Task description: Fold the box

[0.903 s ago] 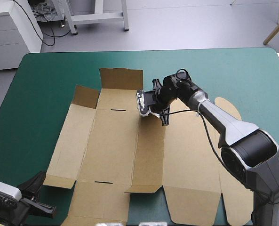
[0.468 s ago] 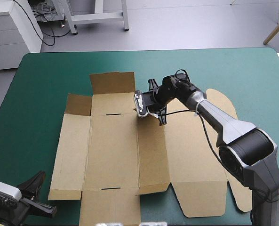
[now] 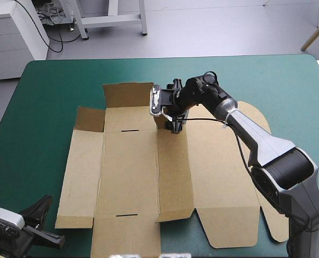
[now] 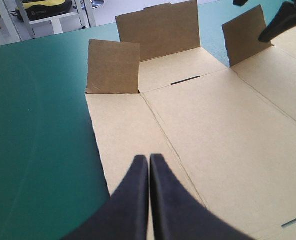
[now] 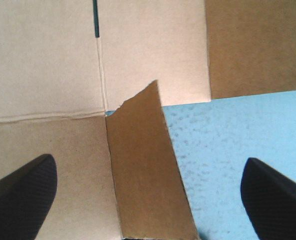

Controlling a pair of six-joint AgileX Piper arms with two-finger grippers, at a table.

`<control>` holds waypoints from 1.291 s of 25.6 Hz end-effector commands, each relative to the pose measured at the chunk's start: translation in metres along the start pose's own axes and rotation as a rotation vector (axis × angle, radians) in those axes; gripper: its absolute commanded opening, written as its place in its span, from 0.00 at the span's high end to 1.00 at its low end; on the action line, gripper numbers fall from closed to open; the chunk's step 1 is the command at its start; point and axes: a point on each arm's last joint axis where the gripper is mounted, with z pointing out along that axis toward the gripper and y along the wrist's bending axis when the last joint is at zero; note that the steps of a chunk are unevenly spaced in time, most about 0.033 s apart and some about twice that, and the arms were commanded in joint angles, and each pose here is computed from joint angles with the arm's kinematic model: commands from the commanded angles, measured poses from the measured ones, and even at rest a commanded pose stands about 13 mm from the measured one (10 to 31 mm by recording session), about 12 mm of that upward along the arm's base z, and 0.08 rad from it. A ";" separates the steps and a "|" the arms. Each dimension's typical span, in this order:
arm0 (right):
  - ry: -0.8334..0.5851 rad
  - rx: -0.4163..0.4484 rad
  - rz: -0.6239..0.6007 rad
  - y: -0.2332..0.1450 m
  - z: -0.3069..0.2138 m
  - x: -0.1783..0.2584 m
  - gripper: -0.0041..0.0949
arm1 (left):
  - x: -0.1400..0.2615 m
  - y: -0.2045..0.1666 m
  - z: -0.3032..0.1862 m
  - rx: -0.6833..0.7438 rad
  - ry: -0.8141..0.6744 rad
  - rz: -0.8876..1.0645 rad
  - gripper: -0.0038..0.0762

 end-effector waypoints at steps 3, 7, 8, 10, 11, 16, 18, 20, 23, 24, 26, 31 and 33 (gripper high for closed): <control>-0.100 0.119 0.254 -0.014 -0.084 -0.027 0.01 | -0.012 0.001 -0.007 0.001 -0.115 -0.007 0.96; -0.088 0.151 0.418 -0.016 -0.103 -0.027 0.01 | -0.012 0.001 -0.007 0.001 -0.115 -0.007 0.96; -0.086 0.161 0.462 -0.016 -0.106 -0.027 0.02 | -0.012 0.001 -0.007 0.001 -0.115 -0.007 0.96; -0.085 0.184 0.548 -0.018 -0.109 -0.026 0.08 | -0.012 0.000 -0.007 0.002 -0.115 -0.008 0.96; -0.086 0.197 0.602 -0.018 -0.112 -0.025 0.14 | -0.012 0.000 -0.007 0.005 -0.115 -0.011 0.96; -0.039 0.257 0.795 -0.019 -0.122 -0.018 0.75 | -0.012 0.000 -0.007 0.005 -0.115 -0.012 0.92; 0.009 0.301 0.851 -0.020 -0.127 -0.012 0.98 | -0.012 0.000 -0.007 0.005 -0.115 -0.012 0.84; 0.062 0.339 0.908 -0.020 -0.136 -0.004 0.96 | -0.012 0.000 -0.007 0.005 -0.115 -0.012 0.70; 0.101 0.329 0.945 -0.016 -0.149 0.008 0.96 | -0.012 0.000 -0.007 0.005 -0.115 -0.012 0.42; 0.095 0.340 0.982 -0.012 -0.161 0.014 0.96 | -0.012 0.000 -0.007 0.005 -0.115 -0.012 0.25; 0.056 0.368 0.994 -0.001 -0.179 0.020 0.96 | -0.012 0.000 -0.007 0.005 -0.115 -0.012 0.13; 0.002 0.401 1.006 0.062 -0.213 0.047 0.96 | -0.012 0.000 -0.007 0.005 -0.115 -0.012 0.14; -0.022 0.408 1.003 0.094 -0.223 0.062 0.96 | -0.012 0.000 -0.007 0.005 -0.116 -0.012 0.14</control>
